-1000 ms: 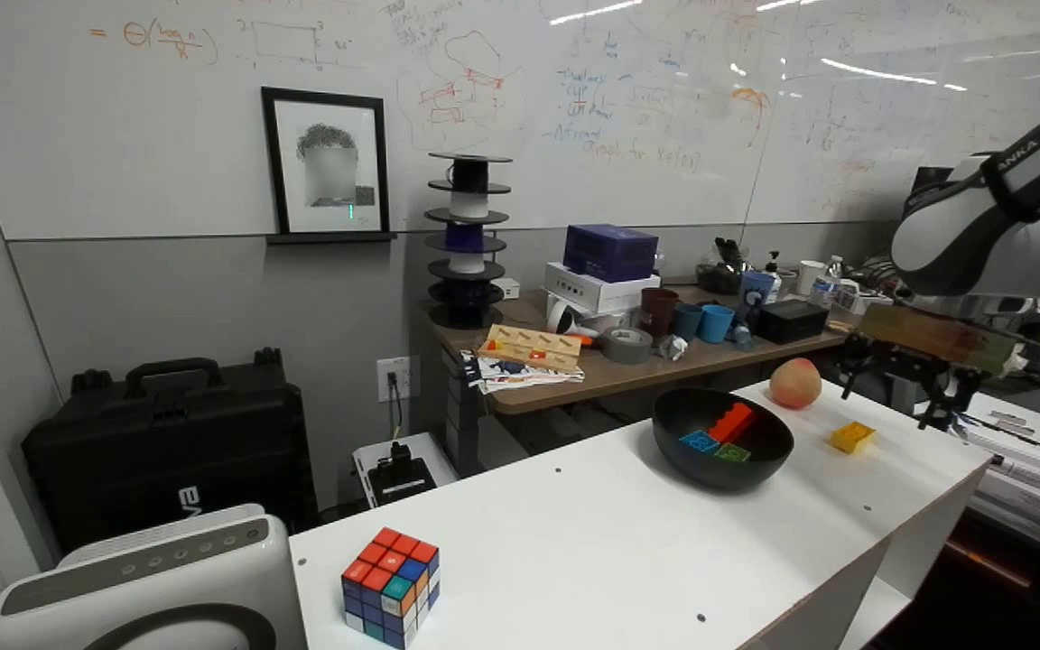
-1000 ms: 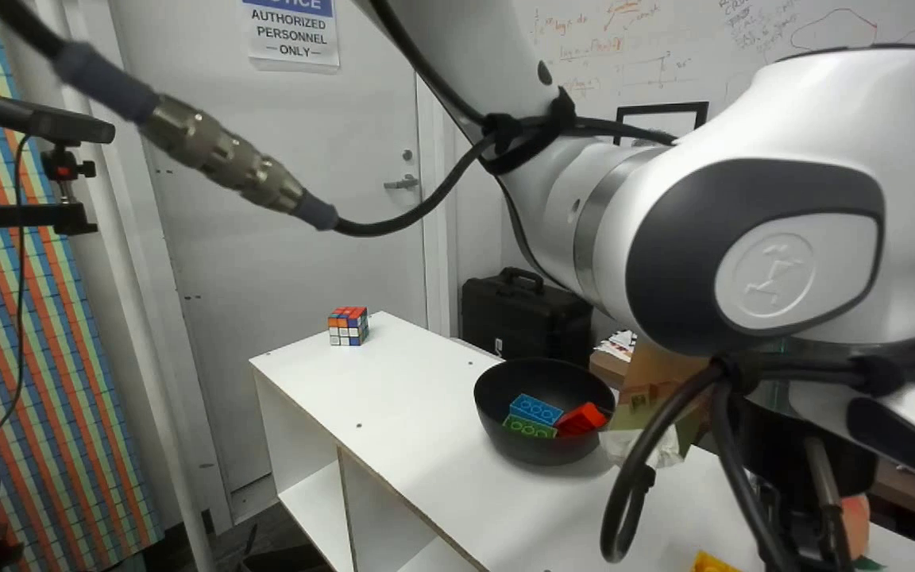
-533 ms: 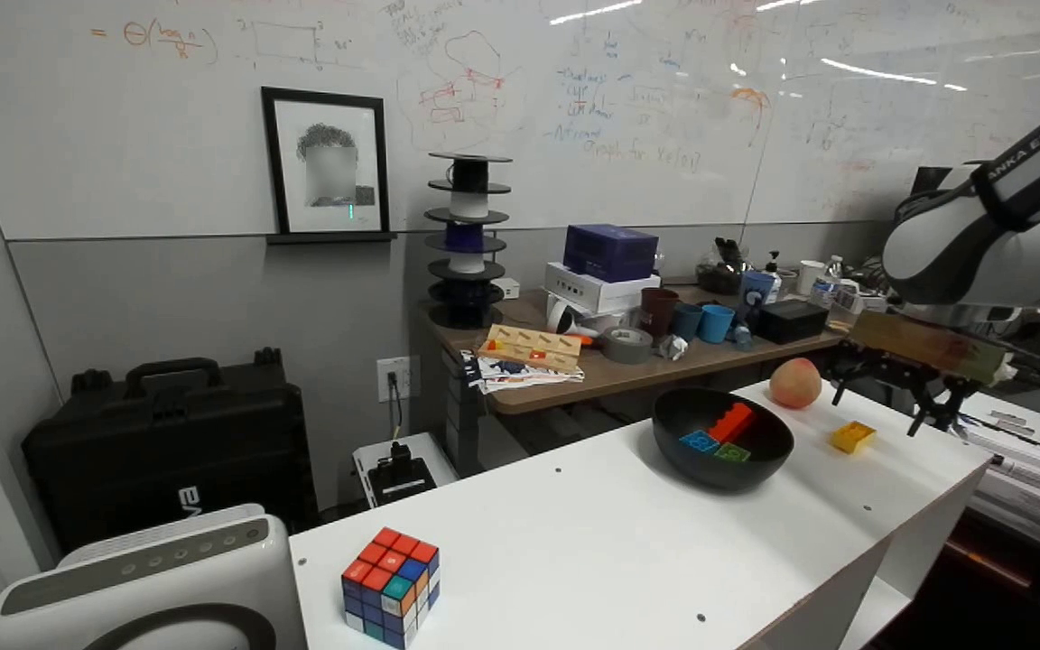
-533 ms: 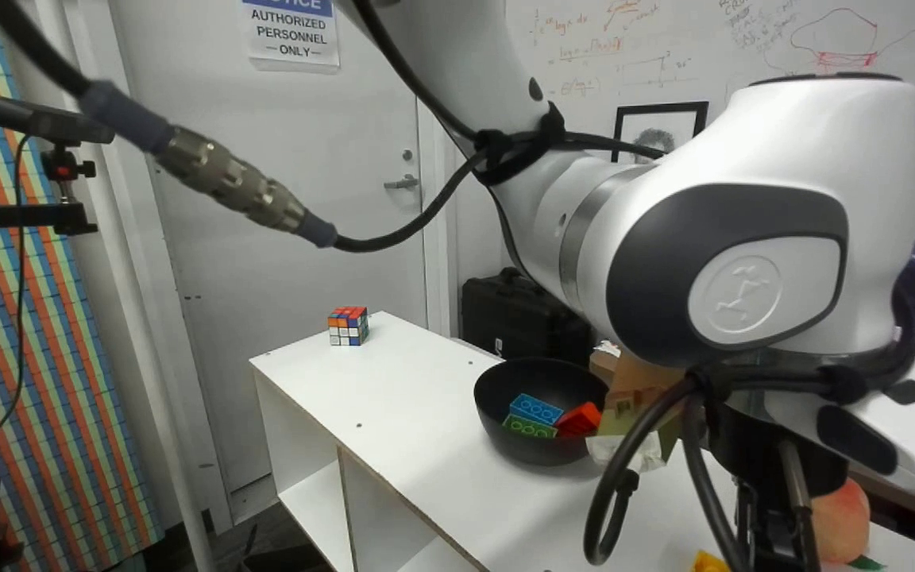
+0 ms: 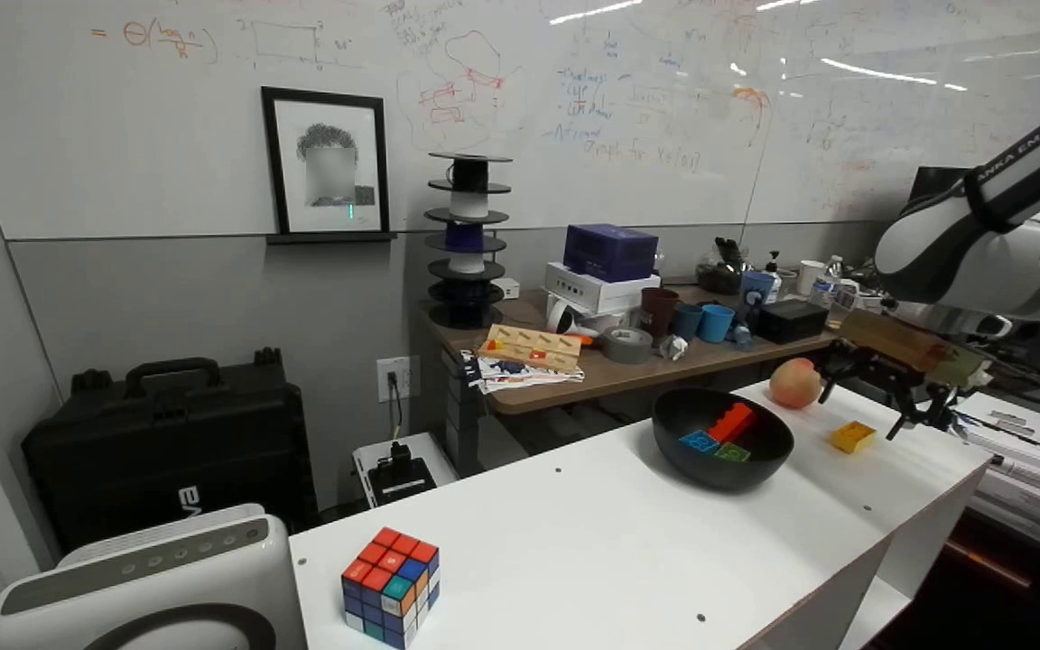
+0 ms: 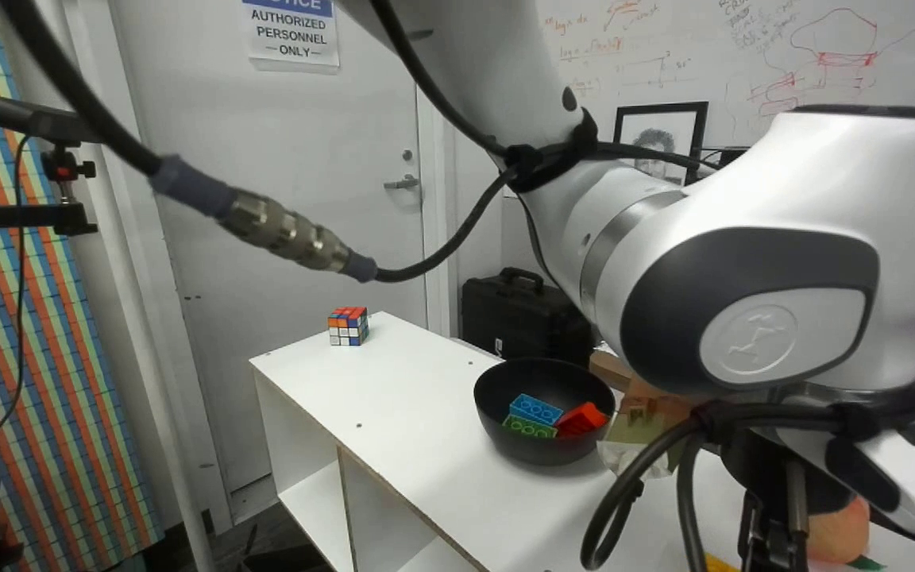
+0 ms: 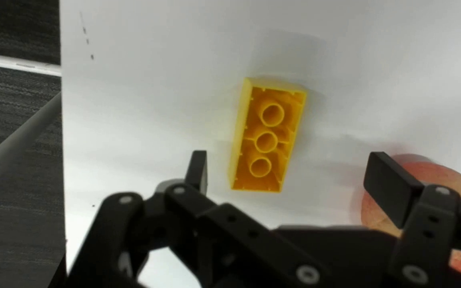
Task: Pick up the building block toys from the top of the cabinet and put them in the black bowl.
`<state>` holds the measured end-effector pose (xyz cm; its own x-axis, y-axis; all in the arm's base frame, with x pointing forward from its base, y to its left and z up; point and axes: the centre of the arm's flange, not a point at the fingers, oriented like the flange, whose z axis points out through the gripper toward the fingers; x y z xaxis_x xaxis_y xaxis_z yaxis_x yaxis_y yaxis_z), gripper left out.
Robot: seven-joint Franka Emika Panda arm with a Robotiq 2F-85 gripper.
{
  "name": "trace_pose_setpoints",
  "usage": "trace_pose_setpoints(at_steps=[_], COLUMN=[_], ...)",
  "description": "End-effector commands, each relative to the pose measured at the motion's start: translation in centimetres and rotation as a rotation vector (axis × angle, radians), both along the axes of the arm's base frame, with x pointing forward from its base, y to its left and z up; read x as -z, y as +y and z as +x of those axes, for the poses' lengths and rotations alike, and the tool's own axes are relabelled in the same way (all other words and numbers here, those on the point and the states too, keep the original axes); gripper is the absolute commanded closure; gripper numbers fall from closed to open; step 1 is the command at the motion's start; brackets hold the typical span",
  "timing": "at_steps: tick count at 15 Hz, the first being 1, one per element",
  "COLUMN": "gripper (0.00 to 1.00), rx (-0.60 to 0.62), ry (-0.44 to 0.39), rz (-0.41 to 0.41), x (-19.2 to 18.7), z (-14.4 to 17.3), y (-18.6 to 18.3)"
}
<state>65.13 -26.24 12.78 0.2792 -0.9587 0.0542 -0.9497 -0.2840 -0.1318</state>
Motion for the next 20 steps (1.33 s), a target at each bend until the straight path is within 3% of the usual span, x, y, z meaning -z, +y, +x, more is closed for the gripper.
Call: trace_pose_setpoints(at_steps=[1, 6, 7, 8, 11, 16, 20], gripper=[0.00, 0.00, 0.07, 0.25, 0.51, 0.88, 0.89], rx=[0.026, 0.045, 0.048, 0.045, 0.010, -0.022, -0.012], ry=[-0.033, -0.005, 0.001, 0.005, 0.024, 0.013, -0.041], rz=[0.054, 0.078, 0.083, 0.088, 0.080, 0.077, 0.049], x=[1.3, 3.2, 3.4, 3.6, 2.9, -2.4, -8.4], z=[1.9, 1.3, 1.2, 1.1, 0.5, -1.3, -2.9], y=[-0.7, -0.9, -0.9, -1.0, -0.4, 2.6, 5.7])
